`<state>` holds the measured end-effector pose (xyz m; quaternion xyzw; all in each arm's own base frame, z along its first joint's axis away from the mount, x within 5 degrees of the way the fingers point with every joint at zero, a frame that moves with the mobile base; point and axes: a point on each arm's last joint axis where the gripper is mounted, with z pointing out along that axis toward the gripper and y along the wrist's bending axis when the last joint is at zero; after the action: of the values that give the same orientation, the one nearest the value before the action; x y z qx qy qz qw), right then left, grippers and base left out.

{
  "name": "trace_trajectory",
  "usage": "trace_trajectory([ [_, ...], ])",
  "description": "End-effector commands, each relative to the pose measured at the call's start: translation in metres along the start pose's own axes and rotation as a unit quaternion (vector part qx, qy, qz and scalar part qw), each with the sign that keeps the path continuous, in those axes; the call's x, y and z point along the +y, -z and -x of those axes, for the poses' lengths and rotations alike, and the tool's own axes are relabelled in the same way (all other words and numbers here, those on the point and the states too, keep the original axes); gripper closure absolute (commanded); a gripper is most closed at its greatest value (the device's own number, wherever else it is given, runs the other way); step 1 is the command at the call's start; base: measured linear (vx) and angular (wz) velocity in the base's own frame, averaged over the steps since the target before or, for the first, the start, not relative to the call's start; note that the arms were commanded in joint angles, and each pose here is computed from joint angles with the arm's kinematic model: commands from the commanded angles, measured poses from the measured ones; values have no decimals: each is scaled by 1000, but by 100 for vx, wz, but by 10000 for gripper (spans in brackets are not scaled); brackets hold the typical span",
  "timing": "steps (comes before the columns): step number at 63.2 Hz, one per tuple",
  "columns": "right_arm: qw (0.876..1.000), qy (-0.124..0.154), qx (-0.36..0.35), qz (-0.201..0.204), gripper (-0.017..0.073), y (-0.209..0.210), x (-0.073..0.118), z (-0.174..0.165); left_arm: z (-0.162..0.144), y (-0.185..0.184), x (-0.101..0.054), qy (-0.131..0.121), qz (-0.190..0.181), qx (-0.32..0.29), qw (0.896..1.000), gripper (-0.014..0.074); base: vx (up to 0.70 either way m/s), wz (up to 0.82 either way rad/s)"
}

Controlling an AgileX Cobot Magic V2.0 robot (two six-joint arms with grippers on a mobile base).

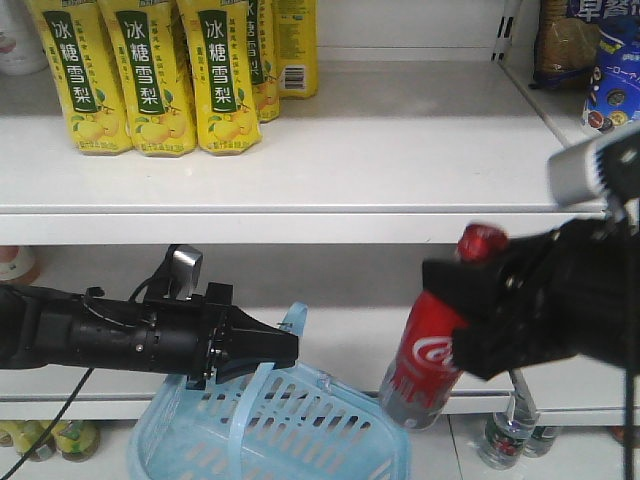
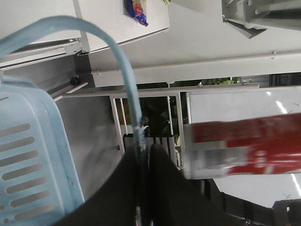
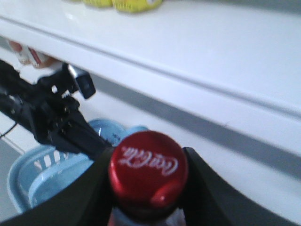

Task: Place coke in basket with both arms
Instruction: 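Lift the bottle off the shelf and lower it toward the basket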

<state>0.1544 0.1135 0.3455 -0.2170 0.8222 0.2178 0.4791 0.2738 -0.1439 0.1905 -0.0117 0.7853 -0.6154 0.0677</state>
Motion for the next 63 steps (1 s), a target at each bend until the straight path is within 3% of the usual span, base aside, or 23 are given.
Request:
trace_trajectory([
  [1, 998, -27, -59, 7, 564, -12, 0, -3, 6, 5, -28, -34, -60, -31, 997, 600, 0, 0],
  [11, 998, -62, -30, 11, 564, -44, 1, -32, 6, 5, -28, -34, -60, -31, 997, 600, 0, 0],
  [31, 997, -40, 67, 25, 554, -106, 20, -70, 6, 5, -28, -34, -60, -31, 997, 600, 0, 0],
  [40, 991, -67, 117, 10, 533, -126, 18, -89, 6, 5, -28, -34, -60, -31, 997, 600, 0, 0],
  [51, 979, -90, 181, 1, 464, -139, 18, -109, 6, 5, -28, -34, -60, -31, 997, 600, 0, 0],
  [63, 971, -87, 223, 3, 333, -139, 18, -119, 6, 5, -28, -34, -61, -31, 997, 600, 0, 0],
])
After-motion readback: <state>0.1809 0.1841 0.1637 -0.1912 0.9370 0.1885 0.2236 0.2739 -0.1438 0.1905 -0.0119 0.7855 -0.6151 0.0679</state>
